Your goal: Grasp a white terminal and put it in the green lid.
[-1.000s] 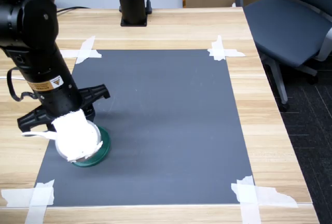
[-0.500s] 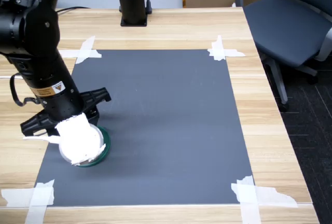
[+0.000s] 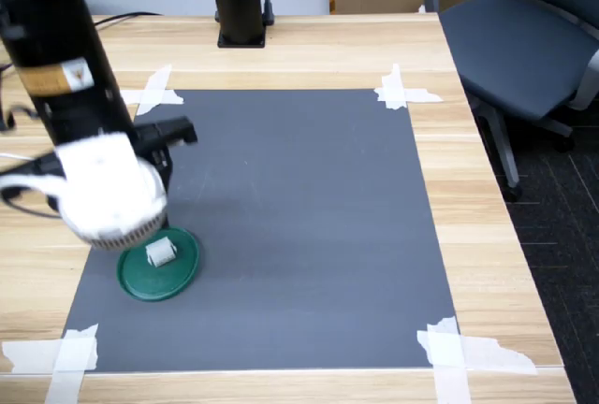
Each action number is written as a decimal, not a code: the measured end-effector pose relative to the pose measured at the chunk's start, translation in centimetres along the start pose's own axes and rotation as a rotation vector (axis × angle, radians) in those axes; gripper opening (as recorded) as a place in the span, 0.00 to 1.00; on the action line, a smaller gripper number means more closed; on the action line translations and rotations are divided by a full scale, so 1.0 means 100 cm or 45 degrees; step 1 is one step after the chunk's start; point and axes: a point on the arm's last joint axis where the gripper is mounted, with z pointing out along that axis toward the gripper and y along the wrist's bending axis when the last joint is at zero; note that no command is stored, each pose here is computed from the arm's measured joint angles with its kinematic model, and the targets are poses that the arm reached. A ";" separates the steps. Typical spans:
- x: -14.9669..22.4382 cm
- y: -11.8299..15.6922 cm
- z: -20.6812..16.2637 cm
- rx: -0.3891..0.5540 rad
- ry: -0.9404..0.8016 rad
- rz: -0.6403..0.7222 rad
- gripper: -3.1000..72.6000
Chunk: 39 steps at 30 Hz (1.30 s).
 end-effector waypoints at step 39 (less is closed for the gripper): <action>0.210 0.197 -0.157 0.238 -0.907 0.307 0.00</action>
